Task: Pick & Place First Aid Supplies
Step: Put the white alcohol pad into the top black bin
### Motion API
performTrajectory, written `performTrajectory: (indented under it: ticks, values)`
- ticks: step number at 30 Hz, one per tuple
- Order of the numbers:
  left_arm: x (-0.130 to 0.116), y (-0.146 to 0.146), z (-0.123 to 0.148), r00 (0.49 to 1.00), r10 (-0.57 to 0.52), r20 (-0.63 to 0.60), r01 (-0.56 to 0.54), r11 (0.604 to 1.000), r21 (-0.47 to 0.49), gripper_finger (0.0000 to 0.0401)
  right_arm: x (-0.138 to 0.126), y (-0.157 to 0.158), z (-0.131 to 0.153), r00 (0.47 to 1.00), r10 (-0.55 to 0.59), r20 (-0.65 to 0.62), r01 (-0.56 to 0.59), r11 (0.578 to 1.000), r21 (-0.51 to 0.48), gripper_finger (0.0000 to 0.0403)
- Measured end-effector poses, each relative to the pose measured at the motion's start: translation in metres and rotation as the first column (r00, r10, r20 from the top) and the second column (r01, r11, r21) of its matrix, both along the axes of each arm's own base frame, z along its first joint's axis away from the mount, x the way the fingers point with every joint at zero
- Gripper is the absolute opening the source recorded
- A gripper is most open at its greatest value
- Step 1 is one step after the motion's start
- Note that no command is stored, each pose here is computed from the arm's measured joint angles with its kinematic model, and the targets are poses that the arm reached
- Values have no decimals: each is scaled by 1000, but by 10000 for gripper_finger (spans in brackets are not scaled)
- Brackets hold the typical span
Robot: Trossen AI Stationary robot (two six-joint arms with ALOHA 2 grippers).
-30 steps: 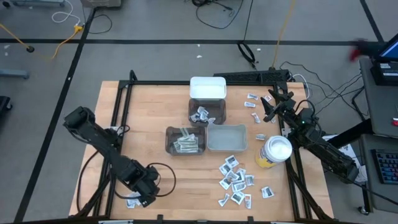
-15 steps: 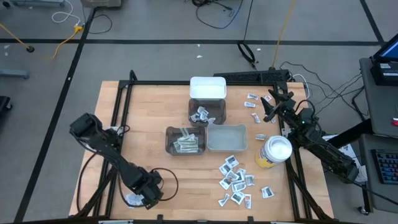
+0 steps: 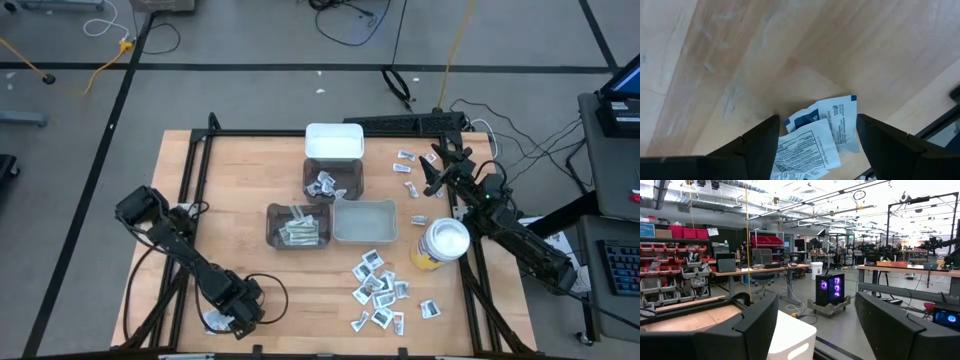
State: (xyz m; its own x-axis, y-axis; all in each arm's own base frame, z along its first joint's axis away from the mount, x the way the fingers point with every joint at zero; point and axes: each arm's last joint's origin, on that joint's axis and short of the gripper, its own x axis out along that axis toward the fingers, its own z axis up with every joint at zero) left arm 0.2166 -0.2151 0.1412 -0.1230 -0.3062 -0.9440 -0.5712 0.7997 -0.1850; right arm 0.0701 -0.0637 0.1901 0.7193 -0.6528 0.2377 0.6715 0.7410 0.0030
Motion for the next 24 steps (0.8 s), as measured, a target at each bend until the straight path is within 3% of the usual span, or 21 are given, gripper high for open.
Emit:
performTrajectory:
  ticks: [24]
  values:
    - [0, 4, -1, 999, -26, 40, 23, 998, 65, 25, 0, 0, 0, 1000, 0, 0, 0, 1000, 0, 263]
